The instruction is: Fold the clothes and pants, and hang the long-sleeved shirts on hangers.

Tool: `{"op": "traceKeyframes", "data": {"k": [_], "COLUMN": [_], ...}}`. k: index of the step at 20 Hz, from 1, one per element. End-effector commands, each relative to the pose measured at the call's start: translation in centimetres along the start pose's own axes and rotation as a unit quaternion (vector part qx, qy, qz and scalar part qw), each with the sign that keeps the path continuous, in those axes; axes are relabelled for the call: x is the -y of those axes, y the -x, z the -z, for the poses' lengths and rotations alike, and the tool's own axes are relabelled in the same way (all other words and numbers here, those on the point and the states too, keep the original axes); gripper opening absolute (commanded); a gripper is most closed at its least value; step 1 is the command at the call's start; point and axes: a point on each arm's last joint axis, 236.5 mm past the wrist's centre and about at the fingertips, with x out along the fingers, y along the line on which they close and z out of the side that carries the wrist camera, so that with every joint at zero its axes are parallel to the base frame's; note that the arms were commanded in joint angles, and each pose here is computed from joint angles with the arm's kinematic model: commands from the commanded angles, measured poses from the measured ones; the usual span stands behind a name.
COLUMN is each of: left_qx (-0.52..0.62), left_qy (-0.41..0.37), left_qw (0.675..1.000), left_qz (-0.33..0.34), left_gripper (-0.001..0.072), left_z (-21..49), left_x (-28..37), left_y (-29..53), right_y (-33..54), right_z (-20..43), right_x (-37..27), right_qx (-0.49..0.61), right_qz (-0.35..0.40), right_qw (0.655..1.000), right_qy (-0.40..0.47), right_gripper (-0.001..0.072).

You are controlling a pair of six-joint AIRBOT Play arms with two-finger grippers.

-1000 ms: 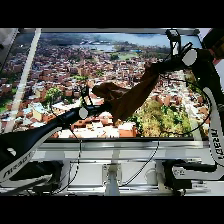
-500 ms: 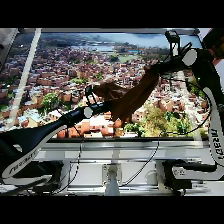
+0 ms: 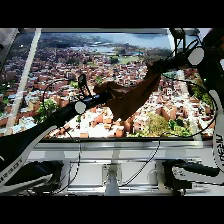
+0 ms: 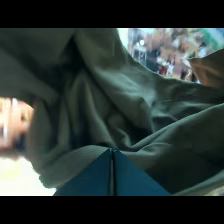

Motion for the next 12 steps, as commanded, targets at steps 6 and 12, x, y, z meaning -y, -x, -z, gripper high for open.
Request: {"op": "traceKeyframes", "data": {"k": [6, 12], "left_qx": [-0.117, -0.139], "left_qy": [0.013, 0.013], "left_qw": [0.992, 0.99], "left_qz": [-0.047, -0.022], "left_gripper": [0.0666, 0.0635], "left_z": [5.3, 6.5], "left_x": [-4.5, -3.2], "left_y": [-1.6, -3.6], "right_y": [1.5, 1.5], "right_z": [0.1, 0.1], "right_x": [-0.5, -0.5], "right_qx": [0.0, 0.0], "right_qz": [-0.005, -0.005], "right_qw": [1.0, 1.0], "right_qy": [0.001, 0.001], "right_gripper": [0.0018, 0.0018]}}
